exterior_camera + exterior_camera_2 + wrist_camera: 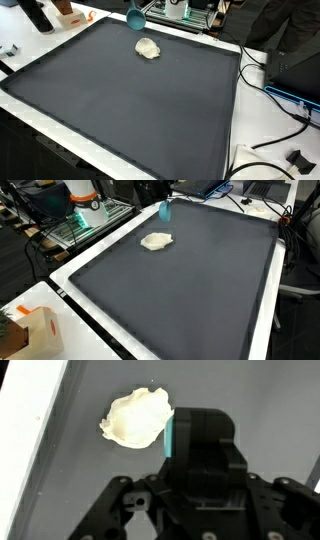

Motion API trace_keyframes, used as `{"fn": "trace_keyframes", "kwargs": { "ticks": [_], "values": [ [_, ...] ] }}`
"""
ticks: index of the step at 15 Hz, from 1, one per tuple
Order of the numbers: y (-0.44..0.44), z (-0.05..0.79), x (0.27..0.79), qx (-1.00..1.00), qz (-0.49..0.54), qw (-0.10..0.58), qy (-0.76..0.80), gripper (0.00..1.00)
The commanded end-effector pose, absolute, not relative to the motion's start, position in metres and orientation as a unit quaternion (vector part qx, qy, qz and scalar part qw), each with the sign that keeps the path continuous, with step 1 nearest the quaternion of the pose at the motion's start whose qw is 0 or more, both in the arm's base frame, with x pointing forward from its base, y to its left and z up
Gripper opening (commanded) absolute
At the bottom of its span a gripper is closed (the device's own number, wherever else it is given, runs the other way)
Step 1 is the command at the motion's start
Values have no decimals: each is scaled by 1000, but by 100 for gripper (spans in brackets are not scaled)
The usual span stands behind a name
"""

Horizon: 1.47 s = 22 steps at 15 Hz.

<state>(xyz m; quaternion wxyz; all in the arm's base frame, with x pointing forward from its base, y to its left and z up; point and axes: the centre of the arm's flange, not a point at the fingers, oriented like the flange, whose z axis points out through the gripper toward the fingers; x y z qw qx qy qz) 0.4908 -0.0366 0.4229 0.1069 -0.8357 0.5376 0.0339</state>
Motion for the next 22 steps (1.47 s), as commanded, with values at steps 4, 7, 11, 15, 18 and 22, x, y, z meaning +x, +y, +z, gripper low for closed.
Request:
{"fn": "trace_keyframes", "kwargs": {
  "ticks": [4,7,11,15,18,22],
  "values": [
    [-7,457,464,-877,-8,43,479,25],
    [4,465,460,-892,-11,20,452,25],
    [17,470,455,-904,-13,-5,428,25],
    [23,468,462,-905,-14,-4,425,25],
    [24,468,463,-906,-14,-4,424,50],
    [24,467,464,-905,-13,-5,424,50]
  ]
}}
